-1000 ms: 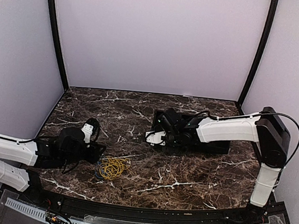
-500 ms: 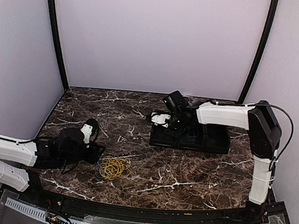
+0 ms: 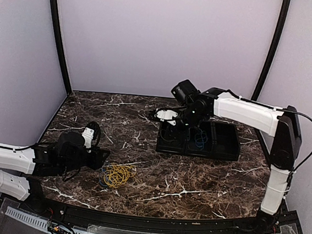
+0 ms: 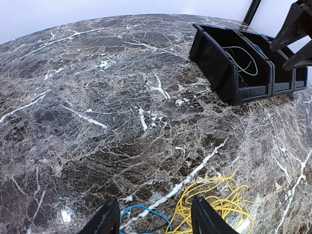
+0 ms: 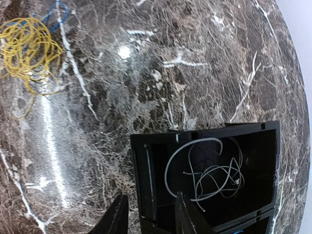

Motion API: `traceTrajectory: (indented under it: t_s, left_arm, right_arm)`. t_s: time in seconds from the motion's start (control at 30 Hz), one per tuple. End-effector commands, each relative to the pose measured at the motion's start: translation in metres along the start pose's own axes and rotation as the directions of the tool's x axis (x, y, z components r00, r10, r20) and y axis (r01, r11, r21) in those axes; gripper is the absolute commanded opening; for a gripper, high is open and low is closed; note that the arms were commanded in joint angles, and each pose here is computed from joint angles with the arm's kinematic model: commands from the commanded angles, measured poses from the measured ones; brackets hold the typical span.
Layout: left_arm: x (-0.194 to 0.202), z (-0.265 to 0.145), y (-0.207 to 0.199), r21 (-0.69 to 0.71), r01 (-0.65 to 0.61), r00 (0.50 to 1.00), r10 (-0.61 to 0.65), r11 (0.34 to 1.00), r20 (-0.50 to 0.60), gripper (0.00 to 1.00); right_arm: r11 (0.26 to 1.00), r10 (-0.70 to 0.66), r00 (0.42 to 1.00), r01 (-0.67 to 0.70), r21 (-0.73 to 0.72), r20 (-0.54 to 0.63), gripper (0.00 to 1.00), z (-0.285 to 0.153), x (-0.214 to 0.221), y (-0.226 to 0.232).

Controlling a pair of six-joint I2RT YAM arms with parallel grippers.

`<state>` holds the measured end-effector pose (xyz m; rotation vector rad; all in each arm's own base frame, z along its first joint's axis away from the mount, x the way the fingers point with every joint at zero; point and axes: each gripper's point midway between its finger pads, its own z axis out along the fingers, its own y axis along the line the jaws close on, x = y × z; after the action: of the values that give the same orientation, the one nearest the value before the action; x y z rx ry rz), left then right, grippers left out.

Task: Untangle the cables

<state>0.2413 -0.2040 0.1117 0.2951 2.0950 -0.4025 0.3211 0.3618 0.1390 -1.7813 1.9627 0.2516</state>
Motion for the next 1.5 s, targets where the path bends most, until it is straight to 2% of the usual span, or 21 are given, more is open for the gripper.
traceTrajectory:
  t_s: [0.0,0.17,0.33,0.57,0.83,1.17,1.47]
  left_arm:
    - [0.007,0.002,0.003,-0.011,0.023,0.999,-0.024,1.000,-0.026,0.52]
    - [0.013,0.006,0.008,-0.024,0.057,0.997,-0.058,0.998,-0.045,0.54]
    - [0.020,0.006,0.016,-0.044,0.116,0.988,-0.120,0.992,-0.096,0.57]
    - [0.034,0.001,0.033,-0.063,0.224,0.959,-0.231,0.973,-0.162,0.57]
    - [0.034,0.000,0.036,-0.071,0.226,0.961,-0.234,0.972,-0.149,0.57]
    - [0.038,0.008,0.036,-0.074,0.212,0.962,-0.221,0.974,-0.162,0.58]
    - [0.036,0.009,0.034,-0.070,0.205,0.963,-0.214,0.976,-0.163,0.58]
  right_arm:
    - [0.991,-0.070,0.995,0.079,-0.112,0.077,0.37,-0.019,-0.029,0.047]
    - [0.960,-0.138,0.978,0.172,-0.223,0.157,0.38,0.003,-0.048,0.094]
    - [0.949,-0.168,0.963,0.215,-0.230,0.211,0.38,0.023,-0.075,0.120]
    - [0.938,-0.203,0.961,0.245,-0.244,0.186,0.39,0.059,-0.079,0.134]
    - [0.960,-0.233,0.970,0.241,-0.144,0.073,0.37,0.058,-0.045,0.114]
    - [0.996,-0.085,0.996,0.086,0.024,-0.042,0.34,0.041,0.022,0.052]
    - [0.999,-0.033,0.995,0.035,0.023,-0.099,0.34,0.061,0.044,0.041]
